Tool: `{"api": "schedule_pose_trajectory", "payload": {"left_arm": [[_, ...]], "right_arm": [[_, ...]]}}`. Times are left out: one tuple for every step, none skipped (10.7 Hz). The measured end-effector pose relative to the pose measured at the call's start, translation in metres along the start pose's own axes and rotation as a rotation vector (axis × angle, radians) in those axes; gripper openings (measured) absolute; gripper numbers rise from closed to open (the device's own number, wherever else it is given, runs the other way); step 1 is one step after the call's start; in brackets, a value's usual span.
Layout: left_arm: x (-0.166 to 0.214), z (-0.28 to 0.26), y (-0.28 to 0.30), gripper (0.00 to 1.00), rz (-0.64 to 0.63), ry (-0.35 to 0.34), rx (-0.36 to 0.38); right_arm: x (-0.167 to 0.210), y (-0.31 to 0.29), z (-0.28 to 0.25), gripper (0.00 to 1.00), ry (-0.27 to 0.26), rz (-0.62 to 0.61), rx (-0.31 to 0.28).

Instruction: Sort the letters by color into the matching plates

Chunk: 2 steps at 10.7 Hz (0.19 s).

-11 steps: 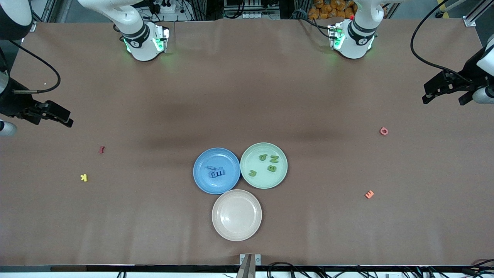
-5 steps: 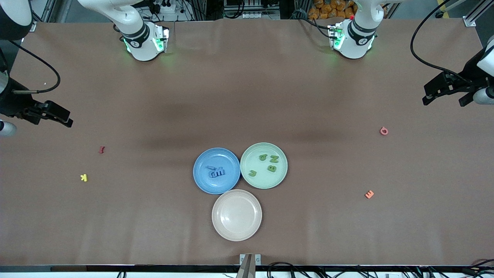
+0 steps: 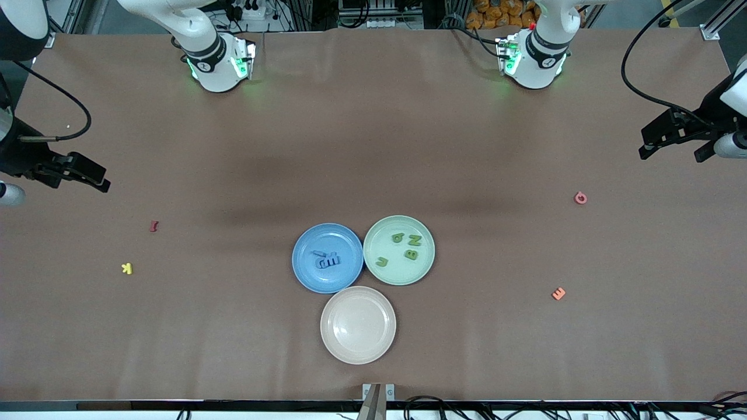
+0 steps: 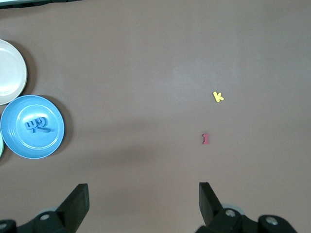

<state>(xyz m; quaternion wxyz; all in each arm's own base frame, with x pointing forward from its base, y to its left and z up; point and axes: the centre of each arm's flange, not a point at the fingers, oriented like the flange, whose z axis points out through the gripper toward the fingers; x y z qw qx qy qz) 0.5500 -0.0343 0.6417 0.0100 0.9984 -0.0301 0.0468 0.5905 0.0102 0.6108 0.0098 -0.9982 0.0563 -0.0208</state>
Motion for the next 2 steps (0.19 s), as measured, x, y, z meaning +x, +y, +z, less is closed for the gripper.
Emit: {"api": "schedule_pose_trajectory", "payload": {"left_arm": [[0.0000, 0.0002, 0.0000, 1.00, 0.000, 0.000, 0.000], [0.0000, 0.0004, 0.0000, 1.00, 0.000, 0.000, 0.000]], "right_arm": [[0.0000, 0.0002, 0.0000, 1.00, 0.000, 0.000, 0.000], [0.0000, 0.0004, 0.0000, 1.00, 0.000, 0.001, 0.000]]}}
